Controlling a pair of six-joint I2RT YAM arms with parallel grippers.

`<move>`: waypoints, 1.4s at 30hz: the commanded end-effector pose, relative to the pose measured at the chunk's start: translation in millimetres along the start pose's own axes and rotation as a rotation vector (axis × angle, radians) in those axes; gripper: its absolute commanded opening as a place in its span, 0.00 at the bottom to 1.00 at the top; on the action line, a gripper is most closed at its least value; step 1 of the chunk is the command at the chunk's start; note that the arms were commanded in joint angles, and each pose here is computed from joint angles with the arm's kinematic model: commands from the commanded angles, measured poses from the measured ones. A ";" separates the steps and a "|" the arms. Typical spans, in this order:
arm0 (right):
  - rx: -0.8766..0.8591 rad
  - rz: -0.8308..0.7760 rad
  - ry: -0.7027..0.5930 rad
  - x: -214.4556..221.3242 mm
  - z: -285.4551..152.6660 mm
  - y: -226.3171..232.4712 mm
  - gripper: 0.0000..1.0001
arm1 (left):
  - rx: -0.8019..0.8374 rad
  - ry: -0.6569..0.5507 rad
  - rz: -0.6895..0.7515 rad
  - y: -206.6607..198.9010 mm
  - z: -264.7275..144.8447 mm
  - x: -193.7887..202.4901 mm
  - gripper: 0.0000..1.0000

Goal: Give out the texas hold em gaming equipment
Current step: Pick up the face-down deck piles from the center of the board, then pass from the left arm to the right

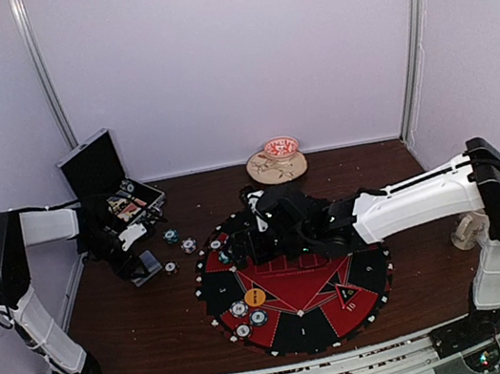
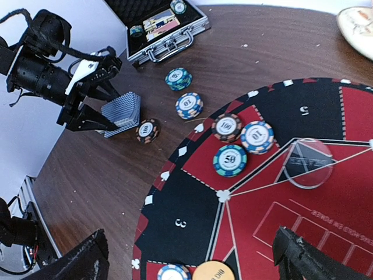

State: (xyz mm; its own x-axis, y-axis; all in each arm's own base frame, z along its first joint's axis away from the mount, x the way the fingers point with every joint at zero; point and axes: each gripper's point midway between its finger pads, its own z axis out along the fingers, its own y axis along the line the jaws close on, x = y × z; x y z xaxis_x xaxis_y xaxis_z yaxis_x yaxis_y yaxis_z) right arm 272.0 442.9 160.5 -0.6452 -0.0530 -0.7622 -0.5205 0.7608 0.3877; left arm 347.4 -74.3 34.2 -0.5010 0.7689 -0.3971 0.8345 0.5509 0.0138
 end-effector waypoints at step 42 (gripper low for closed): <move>-0.511 0.483 0.076 26.7 146.3 103.4 0.89 | 0.154 -0.244 0.124 -89.0 -49.3 -16.5 0.50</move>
State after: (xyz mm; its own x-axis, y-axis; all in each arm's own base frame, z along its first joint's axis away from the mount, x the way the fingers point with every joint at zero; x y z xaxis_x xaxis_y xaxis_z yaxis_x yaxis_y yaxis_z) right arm 284.7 600.5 92.6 -0.8796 0.1376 -0.4553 -0.3709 0.4009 0.8377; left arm 283.8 -109.4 80.2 -0.3819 0.7264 -0.5714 0.8989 0.4357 -0.0470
